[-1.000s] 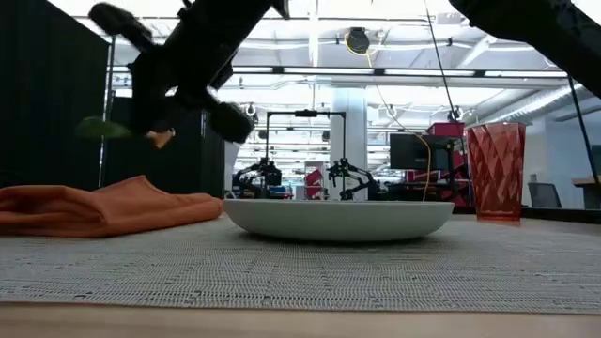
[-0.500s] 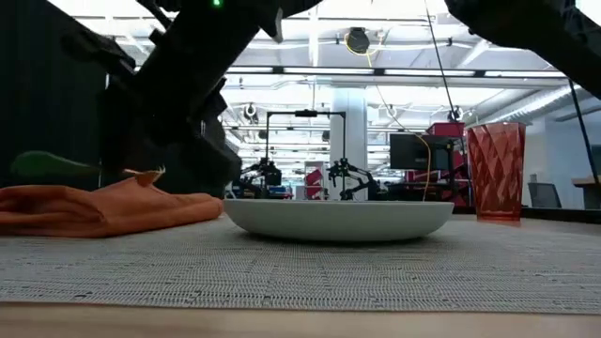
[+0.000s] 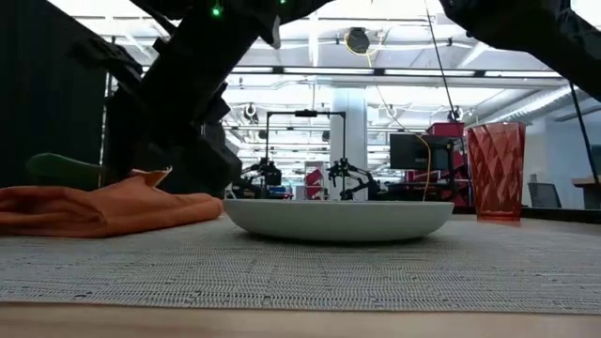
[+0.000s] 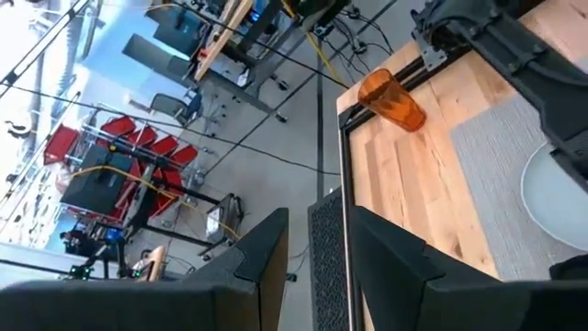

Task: Set table place
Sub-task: Put the green fork on top of the orange table napkin, then put the gold table knife on the gray table mat to the right of the blue plate

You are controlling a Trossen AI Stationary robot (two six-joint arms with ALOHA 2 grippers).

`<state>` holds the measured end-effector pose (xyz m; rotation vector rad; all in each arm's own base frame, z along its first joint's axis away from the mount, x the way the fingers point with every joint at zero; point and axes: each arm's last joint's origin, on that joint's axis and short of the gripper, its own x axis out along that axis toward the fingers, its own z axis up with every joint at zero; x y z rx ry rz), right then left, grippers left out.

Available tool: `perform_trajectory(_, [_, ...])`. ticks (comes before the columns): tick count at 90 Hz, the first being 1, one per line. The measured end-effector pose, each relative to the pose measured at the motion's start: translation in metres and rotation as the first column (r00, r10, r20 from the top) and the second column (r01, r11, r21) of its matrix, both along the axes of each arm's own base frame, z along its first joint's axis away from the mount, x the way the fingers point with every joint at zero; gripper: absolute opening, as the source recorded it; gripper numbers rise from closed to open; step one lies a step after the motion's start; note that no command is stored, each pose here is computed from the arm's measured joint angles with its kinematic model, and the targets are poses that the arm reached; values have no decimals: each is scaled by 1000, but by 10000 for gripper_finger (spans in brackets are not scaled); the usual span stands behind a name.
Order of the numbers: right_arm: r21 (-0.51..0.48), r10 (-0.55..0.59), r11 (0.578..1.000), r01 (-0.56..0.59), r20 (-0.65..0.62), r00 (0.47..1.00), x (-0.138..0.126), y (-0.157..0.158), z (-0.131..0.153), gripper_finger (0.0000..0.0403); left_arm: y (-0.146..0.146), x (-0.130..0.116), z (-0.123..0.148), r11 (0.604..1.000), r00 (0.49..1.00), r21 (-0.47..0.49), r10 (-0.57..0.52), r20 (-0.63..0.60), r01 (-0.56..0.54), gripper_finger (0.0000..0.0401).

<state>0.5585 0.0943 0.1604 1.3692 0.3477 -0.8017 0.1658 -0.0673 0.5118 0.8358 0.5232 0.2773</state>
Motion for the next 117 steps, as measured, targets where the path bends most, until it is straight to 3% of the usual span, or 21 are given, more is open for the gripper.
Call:
perform_trajectory(15, [23,9,1000,-9,11,1000,3,-1,-7,0,0,0,0,1000,1000,0,0,0,0,105])
perform_trajectory(33, [52,19,998,-20,30,999,11,-1,-37,0,0,0,0,1000,1000,2,0,-4,0,105])
perform_trajectory(81, [-29,-26,999,27,16,1000,9,-2,-33,2,-4,-4,-3,1000,999,4,-24,-26,24,105])
perform_trajectory(117, [-15,-14,1000,14,-9,1000,5,9,-35,77,-4,-4,-3,1000,999,-1,-22,-24,22,105])
